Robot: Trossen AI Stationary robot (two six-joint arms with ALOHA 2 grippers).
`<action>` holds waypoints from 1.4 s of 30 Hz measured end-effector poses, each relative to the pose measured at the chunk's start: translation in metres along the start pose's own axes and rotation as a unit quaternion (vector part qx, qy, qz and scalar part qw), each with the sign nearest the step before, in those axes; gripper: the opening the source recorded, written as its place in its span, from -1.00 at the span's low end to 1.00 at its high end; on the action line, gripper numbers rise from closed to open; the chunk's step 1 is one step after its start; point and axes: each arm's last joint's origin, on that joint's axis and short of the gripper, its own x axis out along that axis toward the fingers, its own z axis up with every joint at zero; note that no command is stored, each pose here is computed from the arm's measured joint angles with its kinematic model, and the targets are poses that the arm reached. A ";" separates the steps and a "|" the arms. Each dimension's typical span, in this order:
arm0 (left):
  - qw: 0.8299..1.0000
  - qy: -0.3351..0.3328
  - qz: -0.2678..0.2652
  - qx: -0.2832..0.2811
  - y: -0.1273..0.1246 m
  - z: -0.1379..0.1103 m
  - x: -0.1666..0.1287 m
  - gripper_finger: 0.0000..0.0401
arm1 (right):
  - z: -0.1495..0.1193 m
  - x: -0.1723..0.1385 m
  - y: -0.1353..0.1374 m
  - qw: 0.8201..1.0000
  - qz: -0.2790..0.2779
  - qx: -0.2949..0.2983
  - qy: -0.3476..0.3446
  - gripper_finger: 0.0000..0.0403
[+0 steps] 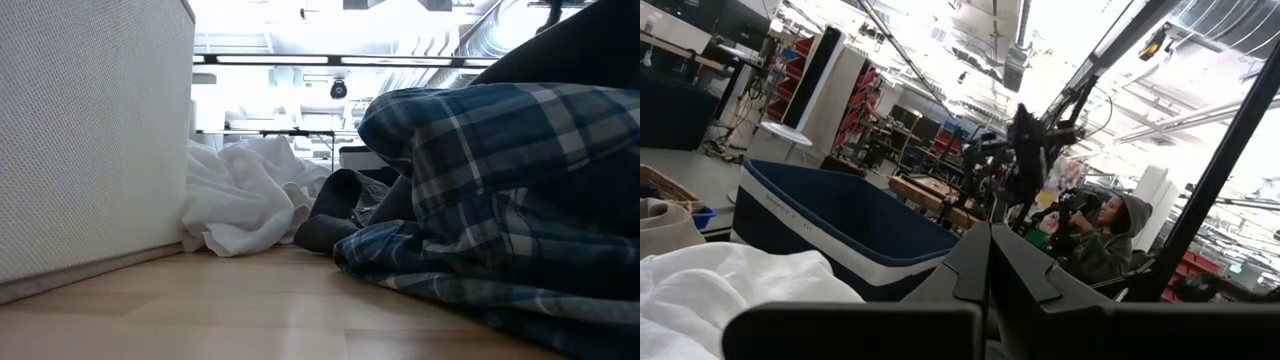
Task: Sort clothes
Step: Put the white polo shirt into the blue laundry bin
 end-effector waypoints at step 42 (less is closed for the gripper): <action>1.000 0.006 0.003 0.001 0.001 -0.001 0.000 -1.00 | -0.286 0.294 -0.046 0.702 0.064 -0.277 0.654 0.35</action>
